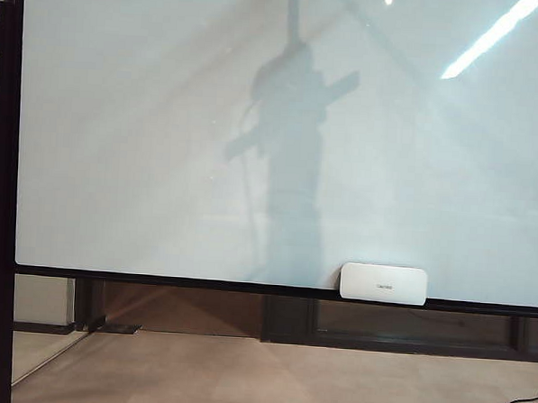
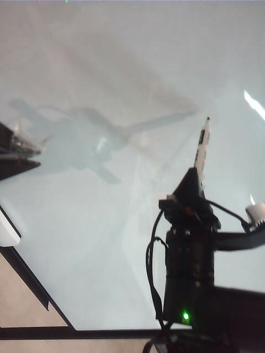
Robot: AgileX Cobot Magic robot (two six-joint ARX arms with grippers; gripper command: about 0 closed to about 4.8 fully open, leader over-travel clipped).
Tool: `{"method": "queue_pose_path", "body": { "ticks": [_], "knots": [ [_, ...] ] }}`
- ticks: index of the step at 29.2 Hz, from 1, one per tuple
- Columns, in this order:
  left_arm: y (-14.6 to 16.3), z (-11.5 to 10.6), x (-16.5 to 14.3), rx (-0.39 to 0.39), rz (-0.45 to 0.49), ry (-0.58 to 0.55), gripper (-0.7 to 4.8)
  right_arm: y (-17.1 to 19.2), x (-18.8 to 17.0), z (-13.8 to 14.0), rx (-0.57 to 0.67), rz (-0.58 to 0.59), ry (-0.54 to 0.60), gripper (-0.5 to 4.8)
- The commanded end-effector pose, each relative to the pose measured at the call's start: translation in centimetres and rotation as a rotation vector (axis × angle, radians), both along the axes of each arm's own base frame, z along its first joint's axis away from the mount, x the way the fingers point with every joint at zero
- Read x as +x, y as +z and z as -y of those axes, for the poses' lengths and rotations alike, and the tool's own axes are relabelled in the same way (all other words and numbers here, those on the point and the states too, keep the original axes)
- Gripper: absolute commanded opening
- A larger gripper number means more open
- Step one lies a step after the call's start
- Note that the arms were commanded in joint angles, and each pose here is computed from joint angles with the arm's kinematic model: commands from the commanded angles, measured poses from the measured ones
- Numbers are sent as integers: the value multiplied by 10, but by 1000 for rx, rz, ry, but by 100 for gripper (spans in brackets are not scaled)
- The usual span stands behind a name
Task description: Reach to the right to find the marker pen, pick it up, and write the number 20 on the whiteboard.
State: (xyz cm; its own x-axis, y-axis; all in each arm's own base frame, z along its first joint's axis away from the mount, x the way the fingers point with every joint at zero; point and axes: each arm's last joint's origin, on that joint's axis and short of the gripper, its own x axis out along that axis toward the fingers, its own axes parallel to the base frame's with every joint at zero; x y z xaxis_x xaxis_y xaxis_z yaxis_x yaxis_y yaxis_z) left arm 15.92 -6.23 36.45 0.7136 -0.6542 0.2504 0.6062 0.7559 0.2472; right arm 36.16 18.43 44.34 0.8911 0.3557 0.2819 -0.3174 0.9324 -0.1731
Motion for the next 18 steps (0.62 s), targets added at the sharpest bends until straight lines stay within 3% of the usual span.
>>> {"method": "queue_pose_path", "body": {
  "ticks": [1,18],
  "knots": [
    [4,0,-2,-2,32,-11,-5,6,-2,1,17,40,-4,-2],
    [4,0,-2,16,48,-11,-5,7,17,-10,-1,12,19,-2]
  ]
}}
